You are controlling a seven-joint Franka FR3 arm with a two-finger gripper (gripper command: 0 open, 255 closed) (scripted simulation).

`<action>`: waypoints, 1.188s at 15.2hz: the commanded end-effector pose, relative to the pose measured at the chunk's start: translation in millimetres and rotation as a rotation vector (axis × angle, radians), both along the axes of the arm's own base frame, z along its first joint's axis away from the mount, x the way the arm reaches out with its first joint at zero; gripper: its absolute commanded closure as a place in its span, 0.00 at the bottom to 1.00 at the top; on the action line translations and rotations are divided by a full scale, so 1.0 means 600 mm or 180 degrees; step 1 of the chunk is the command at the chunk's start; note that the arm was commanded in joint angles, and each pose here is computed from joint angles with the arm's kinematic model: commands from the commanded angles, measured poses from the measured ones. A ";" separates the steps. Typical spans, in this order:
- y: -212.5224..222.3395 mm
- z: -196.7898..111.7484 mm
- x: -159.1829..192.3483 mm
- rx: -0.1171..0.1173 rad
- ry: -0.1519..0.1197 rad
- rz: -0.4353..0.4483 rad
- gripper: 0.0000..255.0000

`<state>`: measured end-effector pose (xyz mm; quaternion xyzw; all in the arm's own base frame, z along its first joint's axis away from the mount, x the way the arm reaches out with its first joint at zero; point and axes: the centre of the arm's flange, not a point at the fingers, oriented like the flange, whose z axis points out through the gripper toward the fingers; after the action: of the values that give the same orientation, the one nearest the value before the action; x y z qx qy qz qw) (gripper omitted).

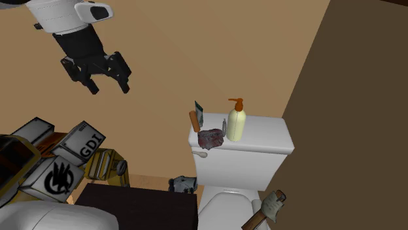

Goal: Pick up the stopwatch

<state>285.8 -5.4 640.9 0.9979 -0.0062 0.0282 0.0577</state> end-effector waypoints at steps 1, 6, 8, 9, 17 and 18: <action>0.000 0.000 0.000 0.0000 0.0000 0.0000 0.00; -0.030 -0.064 0.082 0.0022 -0.0096 -0.0584 0.00; -0.046 -0.089 0.113 0.0031 -0.0134 -0.0818 0.00; -0.054 -0.102 0.129 0.0035 -0.0154 -0.0935 0.00; -0.143 -0.198 0.241 0.0070 -0.0307 -0.1870 0.00; -0.157 -0.210 0.253 0.0075 -0.0327 -0.1986 0.00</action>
<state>430.9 -91.6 522.6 0.9520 -0.2962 0.0571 0.0525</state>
